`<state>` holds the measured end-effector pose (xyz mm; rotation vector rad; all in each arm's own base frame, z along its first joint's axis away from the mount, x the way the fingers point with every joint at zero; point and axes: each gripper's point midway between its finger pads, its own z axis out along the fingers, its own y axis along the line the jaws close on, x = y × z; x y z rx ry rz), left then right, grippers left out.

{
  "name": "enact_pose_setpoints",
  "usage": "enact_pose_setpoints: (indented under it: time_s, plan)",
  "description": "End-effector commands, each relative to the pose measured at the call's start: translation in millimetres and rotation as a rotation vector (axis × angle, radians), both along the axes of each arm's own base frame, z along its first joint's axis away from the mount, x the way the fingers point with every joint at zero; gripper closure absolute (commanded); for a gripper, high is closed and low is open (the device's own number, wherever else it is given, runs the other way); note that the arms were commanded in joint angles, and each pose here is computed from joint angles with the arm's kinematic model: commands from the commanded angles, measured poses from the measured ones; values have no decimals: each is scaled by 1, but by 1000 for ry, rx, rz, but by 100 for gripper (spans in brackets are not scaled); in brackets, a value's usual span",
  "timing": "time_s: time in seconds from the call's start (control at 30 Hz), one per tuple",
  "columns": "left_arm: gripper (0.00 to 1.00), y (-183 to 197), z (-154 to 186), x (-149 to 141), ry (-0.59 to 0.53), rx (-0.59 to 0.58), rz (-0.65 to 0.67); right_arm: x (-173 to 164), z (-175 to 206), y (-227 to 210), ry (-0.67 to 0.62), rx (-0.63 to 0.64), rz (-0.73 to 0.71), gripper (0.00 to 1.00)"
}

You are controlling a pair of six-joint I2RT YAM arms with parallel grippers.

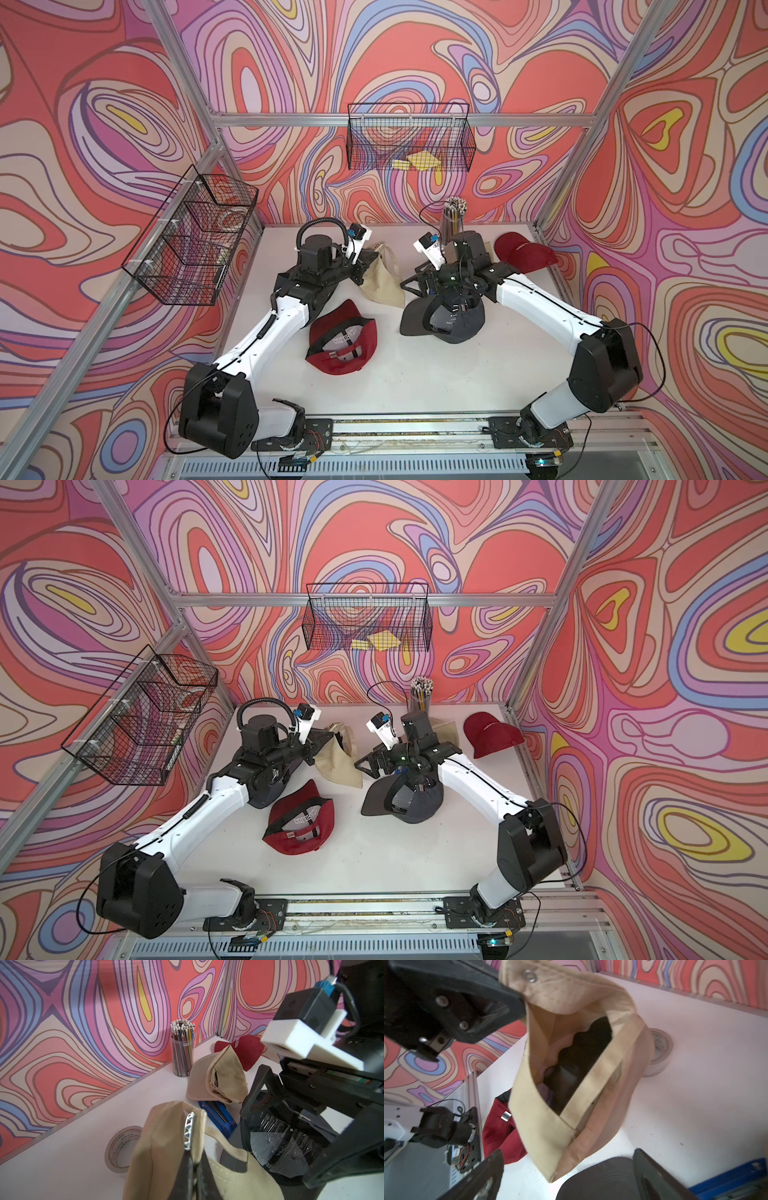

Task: Open the adjustable buckle of the baseball cap
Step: Pull the adjustable strap on the baseball cap, then place the baseball cap at the center of the board.

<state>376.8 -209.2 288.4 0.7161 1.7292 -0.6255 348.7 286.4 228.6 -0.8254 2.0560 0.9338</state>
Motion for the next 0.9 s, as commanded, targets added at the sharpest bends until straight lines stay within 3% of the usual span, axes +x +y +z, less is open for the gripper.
enact_pose_setpoints:
  time_s: [0.0,0.2,0.43,0.7,0.87]
  plan:
    - [100,3,43,-4,-84,-59,-10,14,9,-11,-21,26,-114,2]
    - [100,28,68,6,-100,-64,80,15,2,-24,-31,14,-196,2]
    - [100,52,93,22,-137,18,174,-5,-9,-11,18,32,-62,13]
    - [100,115,98,82,-122,-11,354,-9,-19,-8,34,32,-30,14]
    - [100,142,78,128,-78,-42,410,-8,-22,-5,42,36,-22,15]
